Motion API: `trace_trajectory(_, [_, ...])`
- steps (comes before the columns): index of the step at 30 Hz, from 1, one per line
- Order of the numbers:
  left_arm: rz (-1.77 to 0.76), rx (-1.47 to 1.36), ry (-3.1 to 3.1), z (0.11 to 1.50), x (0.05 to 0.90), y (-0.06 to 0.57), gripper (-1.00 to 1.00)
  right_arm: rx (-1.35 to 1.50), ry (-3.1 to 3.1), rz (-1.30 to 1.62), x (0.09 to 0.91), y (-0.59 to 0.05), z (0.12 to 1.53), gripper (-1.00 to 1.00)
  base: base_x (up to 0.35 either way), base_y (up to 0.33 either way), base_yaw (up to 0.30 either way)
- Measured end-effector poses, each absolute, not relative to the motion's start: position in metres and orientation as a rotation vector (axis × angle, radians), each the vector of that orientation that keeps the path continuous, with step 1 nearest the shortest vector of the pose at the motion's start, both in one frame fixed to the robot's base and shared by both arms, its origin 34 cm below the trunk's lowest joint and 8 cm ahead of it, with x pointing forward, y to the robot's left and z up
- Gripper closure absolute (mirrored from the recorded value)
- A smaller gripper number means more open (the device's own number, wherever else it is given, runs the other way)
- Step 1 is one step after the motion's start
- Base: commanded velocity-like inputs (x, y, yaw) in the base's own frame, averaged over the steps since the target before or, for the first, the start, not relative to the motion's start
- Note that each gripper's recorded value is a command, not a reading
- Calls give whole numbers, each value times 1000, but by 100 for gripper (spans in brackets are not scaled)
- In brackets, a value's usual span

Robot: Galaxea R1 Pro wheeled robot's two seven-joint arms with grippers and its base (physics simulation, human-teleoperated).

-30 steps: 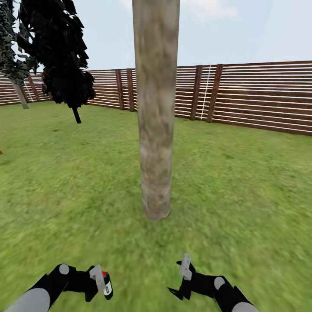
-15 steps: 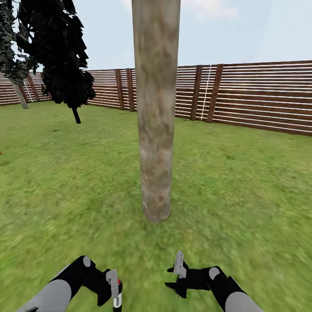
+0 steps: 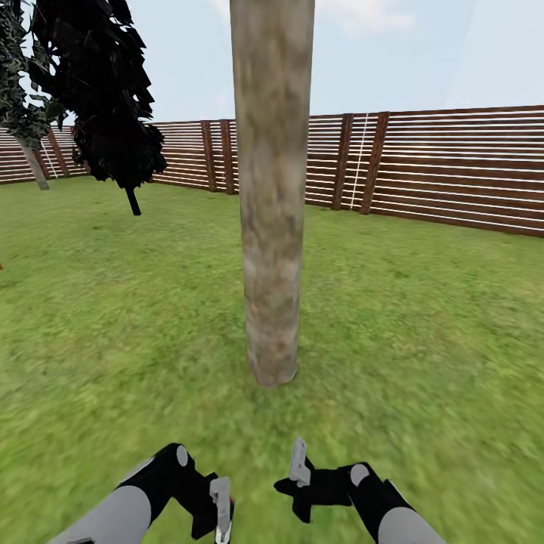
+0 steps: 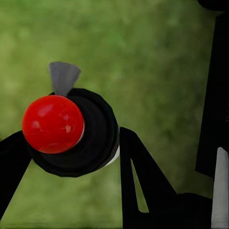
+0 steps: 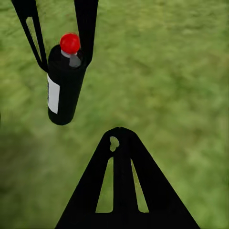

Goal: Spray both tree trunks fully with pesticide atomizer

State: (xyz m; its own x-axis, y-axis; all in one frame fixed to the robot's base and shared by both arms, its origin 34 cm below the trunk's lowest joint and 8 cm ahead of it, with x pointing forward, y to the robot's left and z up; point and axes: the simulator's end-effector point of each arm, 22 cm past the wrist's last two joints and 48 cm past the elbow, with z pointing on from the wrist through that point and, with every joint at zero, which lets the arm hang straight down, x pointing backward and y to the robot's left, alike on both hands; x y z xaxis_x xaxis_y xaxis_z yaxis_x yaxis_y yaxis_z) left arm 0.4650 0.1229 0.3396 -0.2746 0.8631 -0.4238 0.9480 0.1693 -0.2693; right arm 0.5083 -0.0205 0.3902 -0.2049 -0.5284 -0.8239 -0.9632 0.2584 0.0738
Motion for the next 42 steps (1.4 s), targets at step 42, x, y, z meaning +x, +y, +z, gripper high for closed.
trace_trajectory(42, [-564, 1844, 2185, 343, 490, 90, 100, -1382, 1824, 827, 509, -18, 396, 100, 0, 0, 0])
